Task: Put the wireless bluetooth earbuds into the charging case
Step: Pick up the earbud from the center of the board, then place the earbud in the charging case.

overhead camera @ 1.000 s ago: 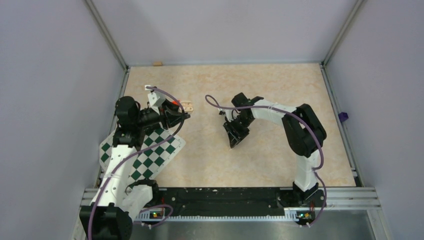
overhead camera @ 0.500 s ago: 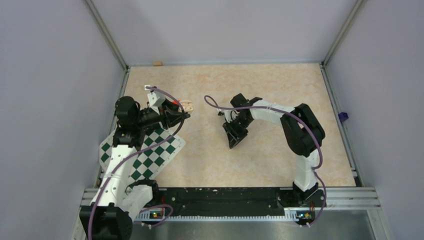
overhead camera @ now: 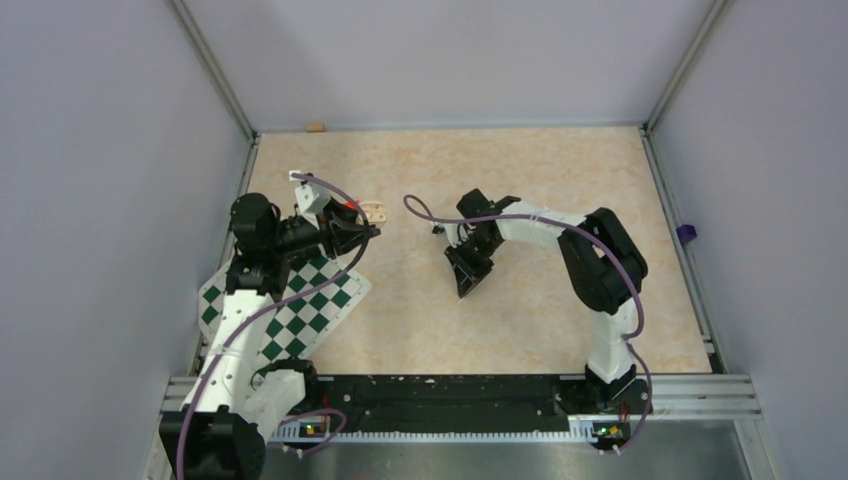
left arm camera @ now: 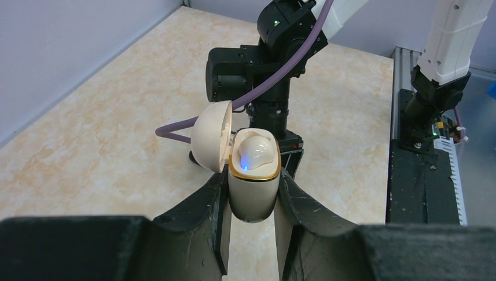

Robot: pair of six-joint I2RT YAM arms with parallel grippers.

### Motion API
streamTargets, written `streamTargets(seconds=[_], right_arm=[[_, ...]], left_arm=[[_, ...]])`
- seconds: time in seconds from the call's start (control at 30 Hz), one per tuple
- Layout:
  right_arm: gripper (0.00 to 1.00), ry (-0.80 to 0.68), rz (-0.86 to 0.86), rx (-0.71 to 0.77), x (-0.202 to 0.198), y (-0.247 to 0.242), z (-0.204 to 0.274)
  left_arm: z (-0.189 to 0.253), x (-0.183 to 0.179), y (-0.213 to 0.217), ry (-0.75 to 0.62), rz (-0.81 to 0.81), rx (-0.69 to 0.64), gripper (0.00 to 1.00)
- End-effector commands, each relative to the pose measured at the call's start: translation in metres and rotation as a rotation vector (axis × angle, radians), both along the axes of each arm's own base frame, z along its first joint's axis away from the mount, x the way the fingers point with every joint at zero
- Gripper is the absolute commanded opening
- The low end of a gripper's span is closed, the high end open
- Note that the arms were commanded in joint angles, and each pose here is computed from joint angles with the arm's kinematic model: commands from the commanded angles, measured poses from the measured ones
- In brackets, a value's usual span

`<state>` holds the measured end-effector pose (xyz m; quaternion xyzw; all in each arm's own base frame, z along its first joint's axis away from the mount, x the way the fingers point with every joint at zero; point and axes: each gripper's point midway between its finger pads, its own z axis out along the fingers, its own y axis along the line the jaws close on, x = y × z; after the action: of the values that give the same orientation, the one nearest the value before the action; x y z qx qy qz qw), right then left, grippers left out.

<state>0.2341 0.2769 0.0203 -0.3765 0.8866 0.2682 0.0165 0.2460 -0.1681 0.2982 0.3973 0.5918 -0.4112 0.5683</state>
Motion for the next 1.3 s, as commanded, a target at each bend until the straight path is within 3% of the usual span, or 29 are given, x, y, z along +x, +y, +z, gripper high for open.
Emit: streamTargets(seconds=[0.0, 0.17, 0.37, 0.67, 0.87, 1.1, 1.27], right_arm=[[0.14, -0.149, 0.051, 0.039, 0.018, 0.008, 0.018], [0.14, -0.319, 0.073, 0.15, 0.03, 0.016, 0.076], [0.12, -0.68, 0.08, 0.271, 0.046, 0.01, 0.178], [0.12, -1.153, 0.099, 0.33, 0.051, -0.003, 0.307], [0.12, -1.284, 0.121, 0.335, 0.041, 0.006, 0.329], [0.12, -1.389, 0.104, 0.346, 0.029, 0.01, 0.324], [0.12, -1.359, 0.174, 0.36, 0.015, 0.018, 0.307]], left_arm=[[0.002, 0.0, 0.001, -0.014, -0.007, -0.012, 0.0], [0.002, 0.004, 0.0, 0.012, -0.002, -0.03, 0.0], [-0.006, 0.012, -0.011, 0.048, -0.017, -0.034, 0.0], [-0.012, 0.021, -0.037, 0.075, -0.115, 0.122, 0.0], [-0.007, 0.033, -0.054, 0.093, -0.168, 0.154, 0.0], [-0.036, 0.008, -0.091, 0.153, -0.307, 0.114, 0.0], [-0.036, 0.008, -0.094, 0.186, -0.318, 0.095, 0.0]])
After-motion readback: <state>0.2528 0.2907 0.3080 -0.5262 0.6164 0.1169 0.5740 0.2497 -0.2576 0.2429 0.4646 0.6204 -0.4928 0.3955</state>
